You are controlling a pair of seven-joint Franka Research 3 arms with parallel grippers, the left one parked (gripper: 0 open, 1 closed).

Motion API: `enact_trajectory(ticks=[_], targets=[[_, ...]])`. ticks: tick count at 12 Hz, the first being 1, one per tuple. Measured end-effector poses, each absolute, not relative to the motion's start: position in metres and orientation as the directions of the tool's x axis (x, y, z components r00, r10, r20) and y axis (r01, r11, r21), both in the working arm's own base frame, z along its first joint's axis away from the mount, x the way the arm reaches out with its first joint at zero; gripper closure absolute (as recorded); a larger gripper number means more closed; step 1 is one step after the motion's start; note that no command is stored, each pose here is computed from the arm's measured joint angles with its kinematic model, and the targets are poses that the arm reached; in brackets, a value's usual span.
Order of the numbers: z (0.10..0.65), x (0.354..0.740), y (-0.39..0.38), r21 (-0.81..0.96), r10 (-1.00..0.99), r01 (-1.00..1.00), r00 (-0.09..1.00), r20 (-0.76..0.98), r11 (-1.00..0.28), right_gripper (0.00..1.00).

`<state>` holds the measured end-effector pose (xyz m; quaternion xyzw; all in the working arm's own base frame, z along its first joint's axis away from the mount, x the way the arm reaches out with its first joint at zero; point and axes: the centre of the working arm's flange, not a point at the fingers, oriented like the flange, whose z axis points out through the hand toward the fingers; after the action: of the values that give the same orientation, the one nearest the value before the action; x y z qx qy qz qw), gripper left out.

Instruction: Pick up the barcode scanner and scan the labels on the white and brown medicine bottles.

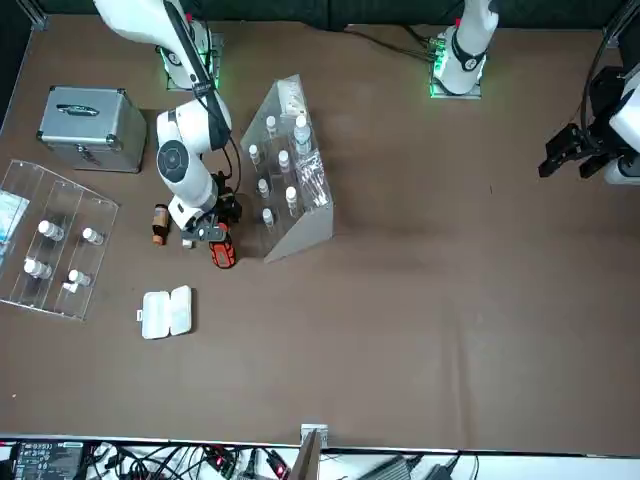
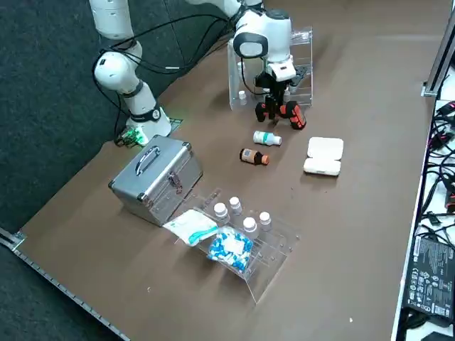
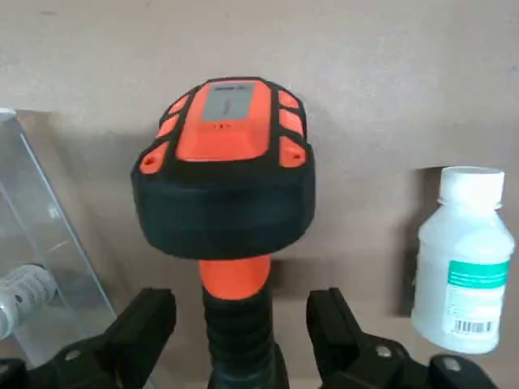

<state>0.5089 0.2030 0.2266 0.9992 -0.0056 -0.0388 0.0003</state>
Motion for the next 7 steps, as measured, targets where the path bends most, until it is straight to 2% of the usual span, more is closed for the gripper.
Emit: enact_trajectory(ticks=[2,3,5,7], targets=[[0.2264,0.5093,0.2016,0.002,-0.014,-0.014,0.997,-0.078,-1.000,0.03],[0.2264,0.5093,0.2015,0.002,-0.014,-0.014,0.997,-0.078,-1.000,0.09],[0.2264,0.5095,0.2010,0.002,-0.015,-0.015,0.997,-0.078,-1.000,0.37],[0.2258,0.5100,0.1992,0.003,-0.018,-0.018,0.997,-0.079,-1.000,0.44]])
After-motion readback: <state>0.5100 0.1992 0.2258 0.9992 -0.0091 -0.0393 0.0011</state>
